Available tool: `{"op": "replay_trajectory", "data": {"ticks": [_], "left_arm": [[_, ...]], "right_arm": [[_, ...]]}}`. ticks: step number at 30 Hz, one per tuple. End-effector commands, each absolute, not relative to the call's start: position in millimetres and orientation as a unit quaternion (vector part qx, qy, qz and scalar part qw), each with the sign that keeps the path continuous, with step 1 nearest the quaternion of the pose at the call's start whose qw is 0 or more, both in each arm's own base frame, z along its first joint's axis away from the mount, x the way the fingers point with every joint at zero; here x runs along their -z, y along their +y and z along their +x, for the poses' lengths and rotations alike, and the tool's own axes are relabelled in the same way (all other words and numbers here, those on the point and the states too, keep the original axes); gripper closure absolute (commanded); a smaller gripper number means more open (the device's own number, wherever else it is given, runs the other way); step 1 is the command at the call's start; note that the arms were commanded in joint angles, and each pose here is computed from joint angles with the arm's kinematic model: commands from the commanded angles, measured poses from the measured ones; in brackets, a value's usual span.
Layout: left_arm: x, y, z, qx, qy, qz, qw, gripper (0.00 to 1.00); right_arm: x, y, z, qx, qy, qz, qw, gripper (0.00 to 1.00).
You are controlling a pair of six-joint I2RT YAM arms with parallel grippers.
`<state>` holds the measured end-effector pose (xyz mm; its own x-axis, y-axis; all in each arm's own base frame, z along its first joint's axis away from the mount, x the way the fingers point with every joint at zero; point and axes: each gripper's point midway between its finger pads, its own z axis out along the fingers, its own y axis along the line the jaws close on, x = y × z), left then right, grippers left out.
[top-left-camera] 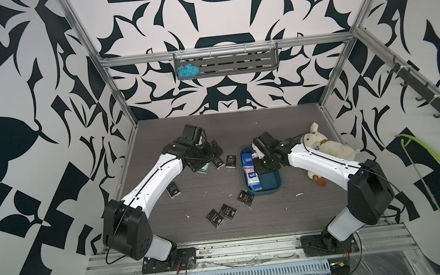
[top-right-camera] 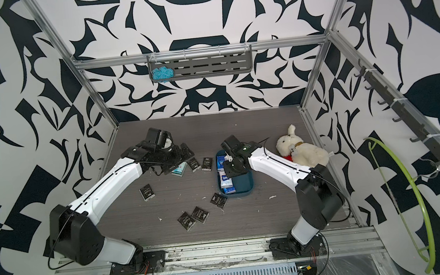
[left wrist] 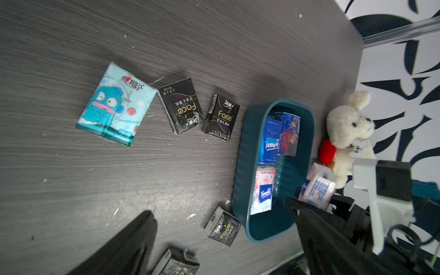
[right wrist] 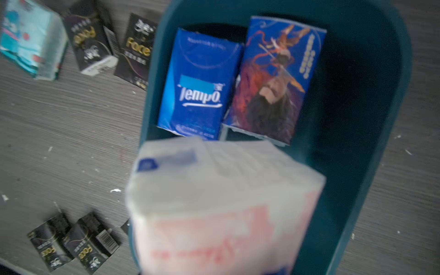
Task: Put the pocket tissues into the storage box
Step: Place the pocket tissues in the storage box.
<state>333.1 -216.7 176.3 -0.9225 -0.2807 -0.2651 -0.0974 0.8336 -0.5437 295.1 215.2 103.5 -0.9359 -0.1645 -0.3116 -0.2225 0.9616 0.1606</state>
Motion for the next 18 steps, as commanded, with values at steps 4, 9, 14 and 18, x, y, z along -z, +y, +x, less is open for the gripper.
{"op": "replay_trajectory", "data": {"ticks": [4, 9, 14, 18], "left_arm": [[-168, -221, 344, 0.269, 0.947, -0.073, 0.160, 0.01], [-167, -211, 344, 0.263, 0.948, -0.077, 0.164, 0.01], [-170, -196, 343, 0.265, 0.945, -0.094, 0.168, 0.01], [-174, -191, 342, 0.265, 0.943, -0.099, 0.174, 0.01]], "right_arm": [[-96, 196, 297, -0.041, 0.985, -0.088, 0.143, 0.62], [-77, 199, 302, -0.027, 0.988, -0.099, 0.119, 0.63], [-63, 201, 308, -0.017, 0.988, -0.104, 0.110, 0.63], [-60, 209, 314, -0.025, 0.988, -0.110, 0.109, 0.59]]}}
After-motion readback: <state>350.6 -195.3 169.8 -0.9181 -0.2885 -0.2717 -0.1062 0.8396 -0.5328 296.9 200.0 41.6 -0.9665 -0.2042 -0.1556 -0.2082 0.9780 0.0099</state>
